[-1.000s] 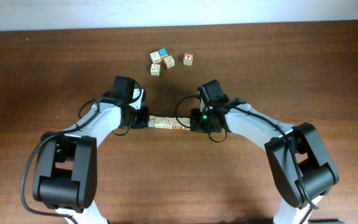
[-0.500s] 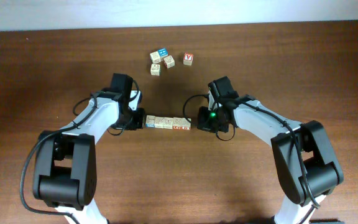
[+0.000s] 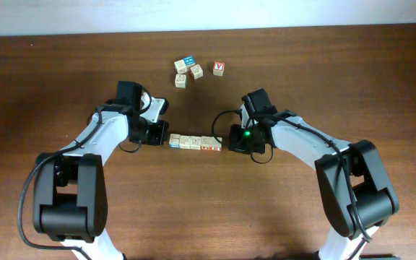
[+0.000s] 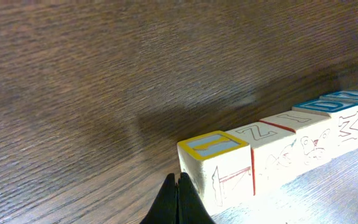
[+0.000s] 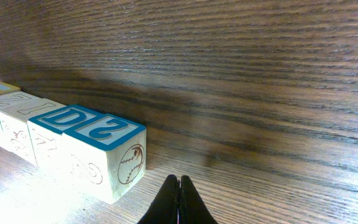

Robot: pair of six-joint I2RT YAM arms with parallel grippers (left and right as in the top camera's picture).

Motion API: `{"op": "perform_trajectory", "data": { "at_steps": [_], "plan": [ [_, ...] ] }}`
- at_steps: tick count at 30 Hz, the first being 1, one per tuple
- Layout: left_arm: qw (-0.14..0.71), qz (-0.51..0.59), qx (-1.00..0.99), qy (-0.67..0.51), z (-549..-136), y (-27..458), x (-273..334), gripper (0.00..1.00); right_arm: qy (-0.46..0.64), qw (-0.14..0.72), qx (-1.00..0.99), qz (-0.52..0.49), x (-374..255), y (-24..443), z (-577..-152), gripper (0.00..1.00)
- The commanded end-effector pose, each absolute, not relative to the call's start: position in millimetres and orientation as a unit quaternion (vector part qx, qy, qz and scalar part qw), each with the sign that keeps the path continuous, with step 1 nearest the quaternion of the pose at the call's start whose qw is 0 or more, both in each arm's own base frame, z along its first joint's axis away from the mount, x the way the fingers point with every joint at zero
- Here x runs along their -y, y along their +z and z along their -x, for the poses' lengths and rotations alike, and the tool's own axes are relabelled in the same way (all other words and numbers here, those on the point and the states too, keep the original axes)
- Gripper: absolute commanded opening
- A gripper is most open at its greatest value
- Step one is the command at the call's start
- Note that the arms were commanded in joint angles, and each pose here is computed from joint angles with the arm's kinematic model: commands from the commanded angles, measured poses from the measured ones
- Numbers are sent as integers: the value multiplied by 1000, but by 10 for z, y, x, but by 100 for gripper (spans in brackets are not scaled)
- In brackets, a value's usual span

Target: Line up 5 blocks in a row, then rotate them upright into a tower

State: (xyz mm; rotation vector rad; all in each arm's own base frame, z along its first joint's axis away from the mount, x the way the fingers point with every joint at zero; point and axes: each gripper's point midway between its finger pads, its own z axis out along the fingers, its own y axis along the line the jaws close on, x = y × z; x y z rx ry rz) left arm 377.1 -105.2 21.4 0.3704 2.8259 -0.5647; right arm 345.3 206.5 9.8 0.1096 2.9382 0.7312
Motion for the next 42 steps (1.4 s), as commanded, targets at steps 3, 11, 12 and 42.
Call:
{"op": "perform_trajectory", "data": {
  "at_steps": [3,11,12,42],
  "plan": [
    [123,-133,-963,-202,-3826,212,1083,0,248,59,-967,-28,-2096,126,-3489,4],
    [101,-133,-964,-208,-3785,75,1128,0,248,60,-967,-27,-2095,125,-3491,4],
    [104,-132,-964,-208,-3812,98,1116,0,248,60,-967,-27,-2095,125,-3491,4],
    [74,-124,-964,-225,-3727,210,1137,0,296,58,-953,-18,-2137,96,-3472,4]
  ]
}}
